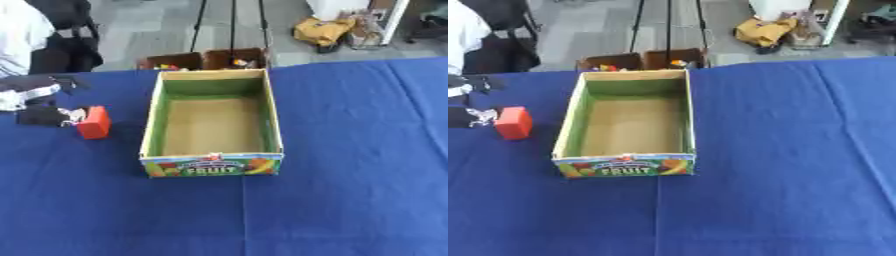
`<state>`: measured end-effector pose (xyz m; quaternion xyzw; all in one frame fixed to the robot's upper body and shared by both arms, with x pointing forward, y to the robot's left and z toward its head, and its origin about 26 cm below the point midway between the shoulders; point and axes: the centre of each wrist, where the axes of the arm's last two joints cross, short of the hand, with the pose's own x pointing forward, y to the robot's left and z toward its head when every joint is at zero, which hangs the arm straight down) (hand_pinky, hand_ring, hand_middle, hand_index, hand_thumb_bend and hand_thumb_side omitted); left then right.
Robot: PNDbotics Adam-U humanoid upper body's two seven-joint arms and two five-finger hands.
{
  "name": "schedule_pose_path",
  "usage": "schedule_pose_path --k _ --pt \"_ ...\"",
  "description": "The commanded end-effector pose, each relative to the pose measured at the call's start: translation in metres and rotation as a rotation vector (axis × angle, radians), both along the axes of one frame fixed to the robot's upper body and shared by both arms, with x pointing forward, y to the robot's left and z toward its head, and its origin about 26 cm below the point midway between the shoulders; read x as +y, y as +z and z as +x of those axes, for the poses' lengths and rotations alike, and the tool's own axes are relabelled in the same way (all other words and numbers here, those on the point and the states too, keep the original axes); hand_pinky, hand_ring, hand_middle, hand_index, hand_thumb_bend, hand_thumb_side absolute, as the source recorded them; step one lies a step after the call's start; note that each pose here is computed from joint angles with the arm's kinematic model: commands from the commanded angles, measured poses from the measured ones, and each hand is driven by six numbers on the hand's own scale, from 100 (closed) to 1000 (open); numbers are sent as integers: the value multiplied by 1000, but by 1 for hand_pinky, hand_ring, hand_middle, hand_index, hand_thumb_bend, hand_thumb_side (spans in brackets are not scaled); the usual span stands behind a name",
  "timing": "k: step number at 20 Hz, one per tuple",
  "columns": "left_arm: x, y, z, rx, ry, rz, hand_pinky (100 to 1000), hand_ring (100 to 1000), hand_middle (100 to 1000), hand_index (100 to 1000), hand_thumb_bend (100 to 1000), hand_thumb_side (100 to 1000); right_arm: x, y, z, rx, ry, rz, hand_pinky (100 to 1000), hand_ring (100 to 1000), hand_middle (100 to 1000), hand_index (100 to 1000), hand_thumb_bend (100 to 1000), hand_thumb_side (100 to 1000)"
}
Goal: Pick up objects on the table and place them in the box.
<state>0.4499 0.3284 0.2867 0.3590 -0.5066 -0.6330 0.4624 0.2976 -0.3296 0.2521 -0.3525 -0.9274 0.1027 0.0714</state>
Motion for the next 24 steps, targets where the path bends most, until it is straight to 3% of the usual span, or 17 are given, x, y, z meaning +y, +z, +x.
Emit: schedule_pose_path --k 1,8,15,21,24 --pt "7 15 1 -6 23 50 804 973 1000 1000 257 851 1 11 -4 -32 9 -30 645 747 583 780 100 1000" --pt "12 21 5 2 63 100 818 985 1000 1000 216 771 2 13 -3 -31 19 -33 644 745 579 776 100 1000" --pt "15 57 -2 -97 72 130 892 1000 1000 1000 253 775 1 12 -4 -25 21 -40 644 741 571 767 100 1000" --pt "16 63 0 -28 27 119 896 1000 1000 1000 303 817 1 13 -4 -20 21 -43 644 741 566 761 100 1000" --pt "15 66 0 -40 22 124 903 1000 1000 1000 317 807 2 14 -4 -21 23 -44 643 740 564 758 100 1000"
